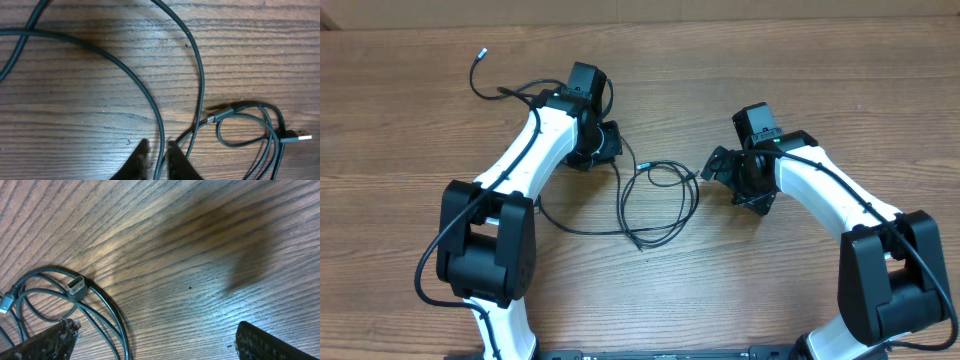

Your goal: Untangle cables

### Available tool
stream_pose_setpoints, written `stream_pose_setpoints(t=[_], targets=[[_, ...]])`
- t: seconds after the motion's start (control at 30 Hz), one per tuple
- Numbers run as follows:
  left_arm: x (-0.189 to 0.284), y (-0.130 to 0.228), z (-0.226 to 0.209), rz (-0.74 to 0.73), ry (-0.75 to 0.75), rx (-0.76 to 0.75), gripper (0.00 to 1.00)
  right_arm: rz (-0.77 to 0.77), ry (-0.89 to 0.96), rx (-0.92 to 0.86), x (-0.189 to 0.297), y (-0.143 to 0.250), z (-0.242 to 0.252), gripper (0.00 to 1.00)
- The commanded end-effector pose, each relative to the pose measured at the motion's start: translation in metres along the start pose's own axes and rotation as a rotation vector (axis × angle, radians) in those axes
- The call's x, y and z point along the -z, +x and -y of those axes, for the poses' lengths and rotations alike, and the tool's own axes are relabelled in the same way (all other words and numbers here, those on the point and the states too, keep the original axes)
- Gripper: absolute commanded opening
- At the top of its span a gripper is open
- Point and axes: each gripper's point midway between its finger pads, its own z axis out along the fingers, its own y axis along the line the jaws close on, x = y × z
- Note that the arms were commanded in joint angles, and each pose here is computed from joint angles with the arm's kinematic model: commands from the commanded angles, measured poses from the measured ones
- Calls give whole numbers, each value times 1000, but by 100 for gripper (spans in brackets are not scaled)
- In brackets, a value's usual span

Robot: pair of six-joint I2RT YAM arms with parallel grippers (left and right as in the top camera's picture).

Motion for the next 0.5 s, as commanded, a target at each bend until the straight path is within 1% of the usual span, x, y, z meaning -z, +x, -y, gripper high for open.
stream_pose_setpoints(t=[0.0, 0.03, 0.1, 0.2, 0.23, 0.27, 0.3, 0.33, 0.4, 0.43, 0.47], targets=[[9, -4, 4, 25, 0, -8, 16, 24, -27, 10, 9, -6, -7, 100], [9, -3, 4, 22, -2, -7, 10, 24, -27, 10, 9, -6, -7, 100], [9, 0, 8, 8, 23, -7, 4, 24, -27, 10, 9, -6, -7, 100], [9, 0, 9, 5, 28, -8, 4, 24, -27, 10, 9, -6, -7, 100], [9, 1, 9, 3, 27, -8, 10, 24, -27, 10, 9, -6, -7, 100], [9, 2, 8, -4, 24, -5, 24, 24, -27, 10, 9, -6, -7, 100], [9, 2, 8, -2, 24, -5, 31, 24, -27, 10, 9, -6, -7, 100], [9, 1, 8, 0, 26, -5, 34, 24, -27, 10, 9, -6, -7, 100], [9, -2, 11, 16, 34, -10, 36, 24, -27, 10, 9, -6, -7, 100], [9, -3, 11, 20, 36, -11, 42, 24, -27, 10, 9, -6, -7, 100], [9, -3, 11, 20, 36, -11, 44, 24, -27, 10, 9, -6, -7, 100]])
